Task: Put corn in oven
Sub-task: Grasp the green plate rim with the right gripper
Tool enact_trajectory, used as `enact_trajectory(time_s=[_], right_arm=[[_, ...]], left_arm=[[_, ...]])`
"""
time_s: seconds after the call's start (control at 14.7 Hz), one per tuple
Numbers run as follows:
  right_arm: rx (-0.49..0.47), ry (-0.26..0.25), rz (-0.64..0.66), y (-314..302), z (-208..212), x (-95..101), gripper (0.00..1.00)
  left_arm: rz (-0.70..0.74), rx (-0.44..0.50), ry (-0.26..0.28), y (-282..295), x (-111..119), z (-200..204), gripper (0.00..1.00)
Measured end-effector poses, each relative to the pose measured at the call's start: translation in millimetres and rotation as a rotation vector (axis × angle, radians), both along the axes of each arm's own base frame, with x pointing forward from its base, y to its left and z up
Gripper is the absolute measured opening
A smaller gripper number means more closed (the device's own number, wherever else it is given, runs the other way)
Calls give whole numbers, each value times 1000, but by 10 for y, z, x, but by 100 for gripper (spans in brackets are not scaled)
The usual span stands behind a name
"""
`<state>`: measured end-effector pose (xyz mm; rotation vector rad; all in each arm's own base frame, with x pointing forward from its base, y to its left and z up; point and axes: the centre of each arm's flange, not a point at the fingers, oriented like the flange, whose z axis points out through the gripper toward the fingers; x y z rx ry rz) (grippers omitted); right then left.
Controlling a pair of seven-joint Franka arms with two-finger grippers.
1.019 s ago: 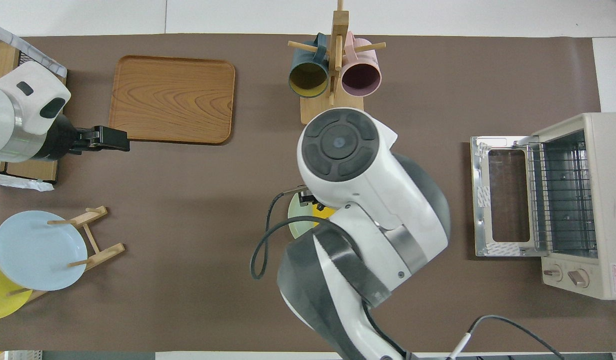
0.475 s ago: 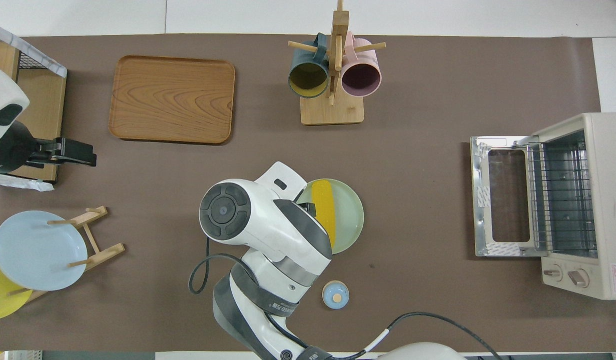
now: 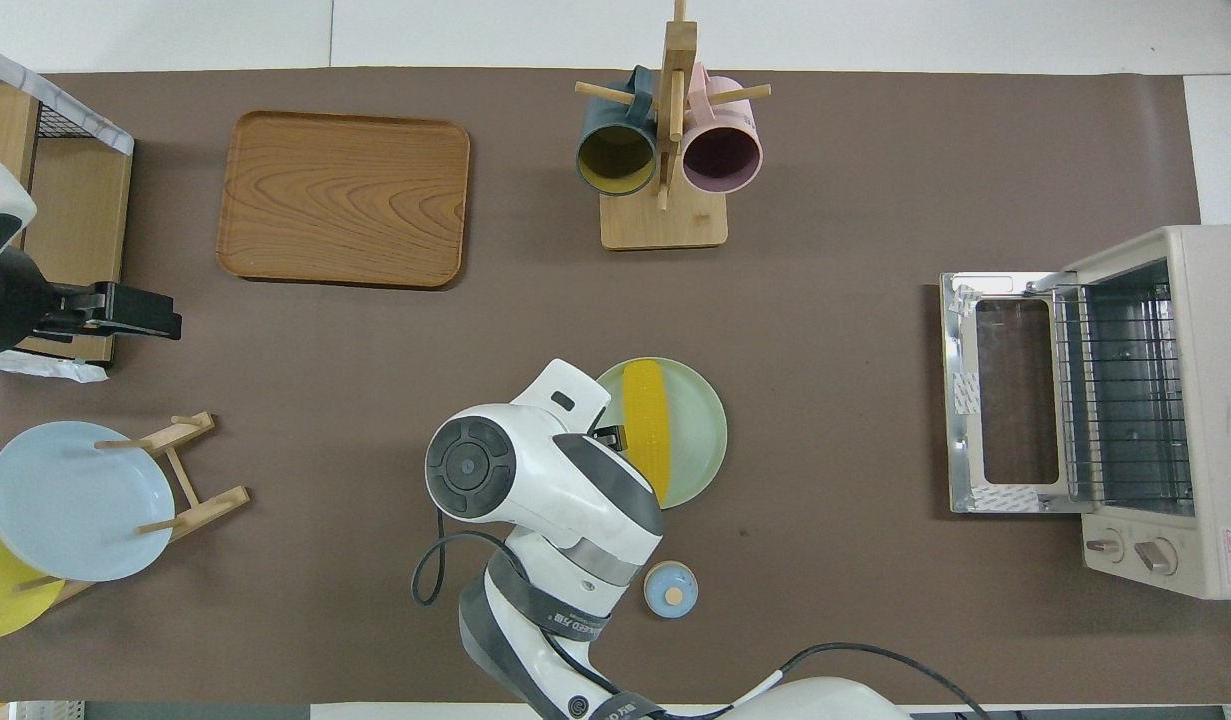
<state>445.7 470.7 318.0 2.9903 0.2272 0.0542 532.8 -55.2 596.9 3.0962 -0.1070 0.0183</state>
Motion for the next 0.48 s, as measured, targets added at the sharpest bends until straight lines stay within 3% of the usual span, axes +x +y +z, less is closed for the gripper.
enact_trajectory(time_s=[0.14,0.34,0.48], right_arm=[[-3,-11,18,-68,-130,-69,60],[-3,-14,27,-132,-191,-137,52],[-1,-16,27,-141,-168,-147,52]], left_arm=[[-1,-1,-2,-4,38,66,100],[-1,-1,8,-8,99,26,100],[-2,0,21,-10,119,-38,100]])
